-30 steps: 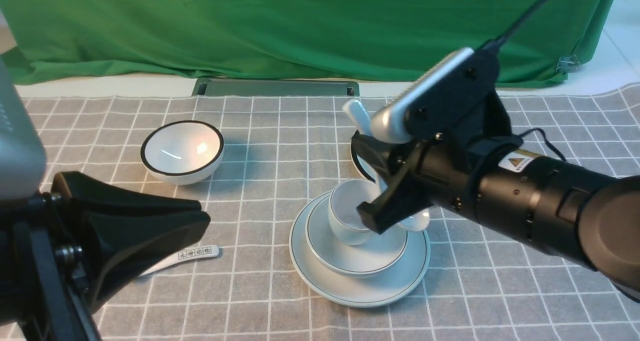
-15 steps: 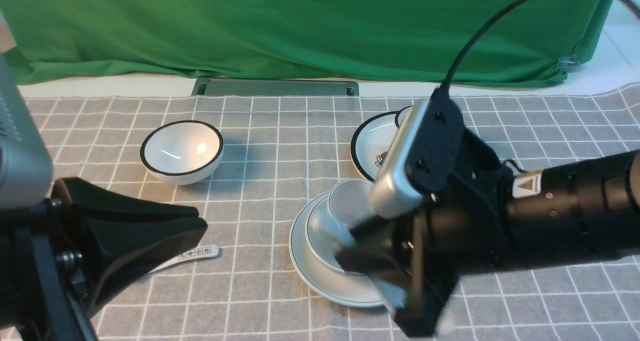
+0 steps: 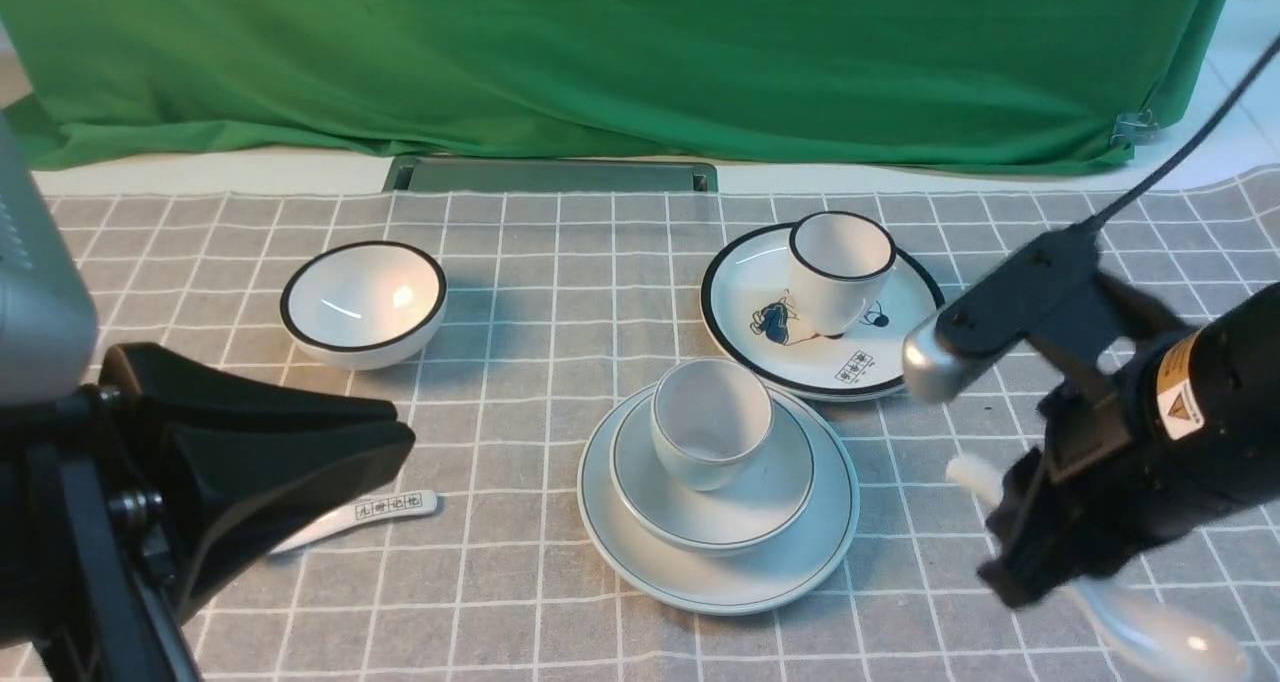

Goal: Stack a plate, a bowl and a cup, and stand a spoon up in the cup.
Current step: Use the right arm to put the blue soup spoon into the blue teacup in the middle

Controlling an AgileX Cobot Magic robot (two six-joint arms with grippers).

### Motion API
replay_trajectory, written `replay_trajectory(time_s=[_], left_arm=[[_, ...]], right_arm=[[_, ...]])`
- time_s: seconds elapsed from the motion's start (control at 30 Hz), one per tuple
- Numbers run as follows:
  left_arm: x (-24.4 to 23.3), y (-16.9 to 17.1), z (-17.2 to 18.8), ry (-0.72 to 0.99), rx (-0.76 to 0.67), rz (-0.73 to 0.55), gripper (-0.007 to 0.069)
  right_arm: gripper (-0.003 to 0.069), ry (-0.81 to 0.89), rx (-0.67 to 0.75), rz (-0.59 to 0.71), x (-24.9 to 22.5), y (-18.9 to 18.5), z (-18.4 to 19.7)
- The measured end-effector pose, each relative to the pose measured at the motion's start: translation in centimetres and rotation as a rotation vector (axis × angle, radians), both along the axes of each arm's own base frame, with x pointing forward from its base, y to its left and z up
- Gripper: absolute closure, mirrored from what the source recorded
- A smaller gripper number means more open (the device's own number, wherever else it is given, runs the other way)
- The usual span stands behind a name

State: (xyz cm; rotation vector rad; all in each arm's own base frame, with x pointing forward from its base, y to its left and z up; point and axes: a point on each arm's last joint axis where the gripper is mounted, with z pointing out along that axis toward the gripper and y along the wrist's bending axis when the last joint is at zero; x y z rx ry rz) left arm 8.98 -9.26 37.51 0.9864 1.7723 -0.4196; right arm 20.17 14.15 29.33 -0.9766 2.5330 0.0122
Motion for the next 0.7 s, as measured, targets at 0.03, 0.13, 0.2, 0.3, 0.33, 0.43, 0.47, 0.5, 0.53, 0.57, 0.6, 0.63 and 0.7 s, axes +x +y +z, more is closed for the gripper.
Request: replay_trajectory(time_s=[0.03,0.13,0.2,0.3,0.33,0.43,0.47,0.5,0.53,0.57,0.6,0.63,0.7], left_arm=[[0.0,0.0,0.0,-0.001,-0.001,0.000,0.0615],[0.0,0.0,0.0,0.000,-0.001,0.001,0.0615],[0.0,0.0,0.0,0.000,-0.001,0.000,0.0615],[0.0,0.0,0.0,-0.001,0.000,0.000,0.0615],[0.0,0.0,0.0,-0.001,0.000,0.000,0.0615],[0.0,0.0,0.0,-0.001,0.000,0.000,0.0615],[0.0,0.0,0.0,-0.001,0.000,0.000,0.0615],[0.0,0.0,0.0,-0.001,0.000,0.000,0.0615],[0.0,0.0,0.0,-0.001,0.000,0.000,0.0615],[0.0,0.0,0.0,-0.001,0.000,0.000,0.0615],[0.0,0.0,0.0,-0.001,0.000,0.000,0.0615],[0.0,0.0,0.0,-0.001,0.000,0.000,0.0615],[0.0,0.0,0.0,-0.001,0.000,0.000,0.0615]], right_arm=[[0.0490,-0.060,0.034,-0.014,0.5,0.2,0.3],[0.0490,-0.234,0.208,-0.027,1.2,1.0,1.0],[0.0490,-0.313,0.298,-0.022,1.2,1.2,1.1],[0.0490,-0.449,0.462,0.003,0.5,1.2,0.5],[0.0490,-0.496,0.515,0.018,0.2,1.2,0.1],[0.0490,-0.594,0.646,0.046,-0.6,1.1,-0.7],[0.0490,-0.602,0.656,0.049,-0.6,1.1,-0.8],[0.0490,-0.651,0.726,0.064,-1.0,1.0,-1.2],[0.0490,-0.674,0.745,0.074,-1.1,1.0,-1.4],[0.0490,-0.723,0.829,0.092,-1.6,1.0,-1.9],[0.0490,-0.752,0.865,0.104,-1.8,1.0,-2.1],[0.0490,-0.786,0.911,0.119,-1.9,1.1,-2.3],[0.0490,-0.810,0.942,0.129,-1.9,1.2,-2.4]])
